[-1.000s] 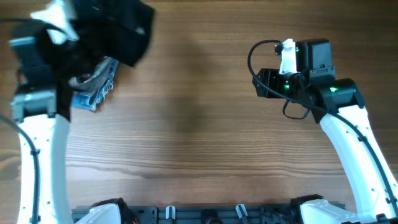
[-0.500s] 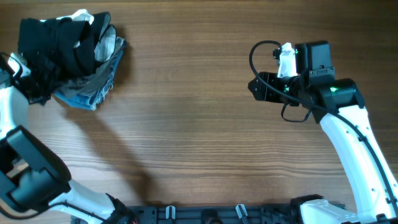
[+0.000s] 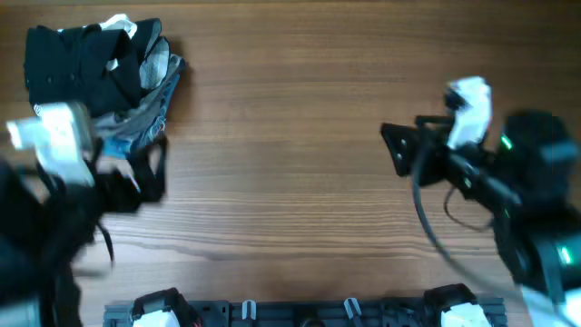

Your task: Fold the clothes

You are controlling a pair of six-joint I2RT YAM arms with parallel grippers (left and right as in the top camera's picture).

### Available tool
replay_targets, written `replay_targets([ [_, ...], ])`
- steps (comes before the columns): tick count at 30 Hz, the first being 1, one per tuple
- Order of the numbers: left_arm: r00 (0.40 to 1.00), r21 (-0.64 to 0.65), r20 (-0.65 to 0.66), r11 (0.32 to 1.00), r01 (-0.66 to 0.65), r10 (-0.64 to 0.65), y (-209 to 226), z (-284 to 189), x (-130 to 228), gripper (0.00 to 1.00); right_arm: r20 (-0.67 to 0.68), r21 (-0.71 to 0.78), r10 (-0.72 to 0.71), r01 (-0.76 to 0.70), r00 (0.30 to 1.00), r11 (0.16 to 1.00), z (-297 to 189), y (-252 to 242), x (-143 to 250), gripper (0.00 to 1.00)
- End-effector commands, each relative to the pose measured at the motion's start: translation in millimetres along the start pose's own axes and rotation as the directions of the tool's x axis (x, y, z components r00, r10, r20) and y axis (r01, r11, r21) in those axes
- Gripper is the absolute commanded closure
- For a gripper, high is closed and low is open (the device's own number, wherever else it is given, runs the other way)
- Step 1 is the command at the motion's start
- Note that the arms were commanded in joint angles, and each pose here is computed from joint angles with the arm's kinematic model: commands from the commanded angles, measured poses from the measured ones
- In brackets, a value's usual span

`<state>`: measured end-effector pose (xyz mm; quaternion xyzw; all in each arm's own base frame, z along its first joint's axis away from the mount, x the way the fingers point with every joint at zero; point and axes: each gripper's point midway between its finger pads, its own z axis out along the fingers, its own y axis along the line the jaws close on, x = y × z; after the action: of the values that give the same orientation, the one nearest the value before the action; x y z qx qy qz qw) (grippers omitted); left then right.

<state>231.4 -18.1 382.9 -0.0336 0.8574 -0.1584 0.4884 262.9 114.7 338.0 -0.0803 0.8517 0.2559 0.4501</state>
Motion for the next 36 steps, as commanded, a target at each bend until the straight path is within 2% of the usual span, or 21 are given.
replay_targets([
  [1,0.998,-0.085,-0.022,0.995,-0.057,0.055,-1,-30,30,0.00,0.144,-0.017,-0.100,0.103,0.984,0.994,-47,21,-13,0.00],
  [4,0.998,-0.087,-0.002,0.994,-0.060,0.060,-5,-40,33,0.00,0.183,-0.025,-0.099,0.106,0.978,0.994,-62,27,-14,0.00],
  [7,0.998,-0.088,-0.023,0.995,-0.053,0.051,-4,-40,39,0.00,0.173,-0.040,-0.008,0.015,0.985,0.999,-61,26,-12,0.00],
  [11,0.998,-0.088,-0.026,0.995,-0.052,0.050,-4,-40,39,0.00,0.126,-0.060,0.307,-0.302,0.943,0.951,-55,21,-6,0.00],
  [14,0.998,-0.088,-0.026,0.995,-0.052,0.050,-4,-40,39,0.00,0.110,0.014,0.327,-0.330,0.939,0.944,-53,7,4,0.00],
  [18,0.998,-0.088,-0.026,0.995,-0.052,0.050,-4,-40,39,0.00,0.210,0.149,0.249,-0.283,0.946,0.948,-55,-20,-4,0.00],
  [21,0.998,-0.088,-0.026,0.995,-0.052,0.050,-4,-40,39,0.00,0.314,0.073,-0.013,-0.011,0.949,0.997,-47,-8,-6,0.00],
  [24,0.998,-0.088,-0.026,0.995,-0.052,0.050,-4,-40,39,0.00,0.433,0.062,-0.063,0.040,0.899,0.997,-28,-26,30,0.00],
  [27,0.998,-0.088,-0.026,0.995,-0.052,0.050,-4,-40,39,0.00,0.454,0.003,0.061,-0.070,0.889,0.998,0,-52,94,0.00],
  [31,0.998,-0.088,-0.026,0.995,-0.052,0.050,-4,-40,39,0.00,0.516,-0.029,0.218,-0.237,0.829,0.971,19,-83,132,0.00],
  [32,0.998,-0.088,-0.026,0.995,-0.052,0.050,-4,-40,39,0.00,0.501,-0.023,0.300,-0.334,0.812,0.942,31,-98,146,0.00],
  [36,0.998,-0.088,-0.026,0.995,-0.052,0.050,-4,-40,39,0.00,0.532,-0.142,0.443,-0.439,0.722,0.887,30,-97,140,0.00],
])
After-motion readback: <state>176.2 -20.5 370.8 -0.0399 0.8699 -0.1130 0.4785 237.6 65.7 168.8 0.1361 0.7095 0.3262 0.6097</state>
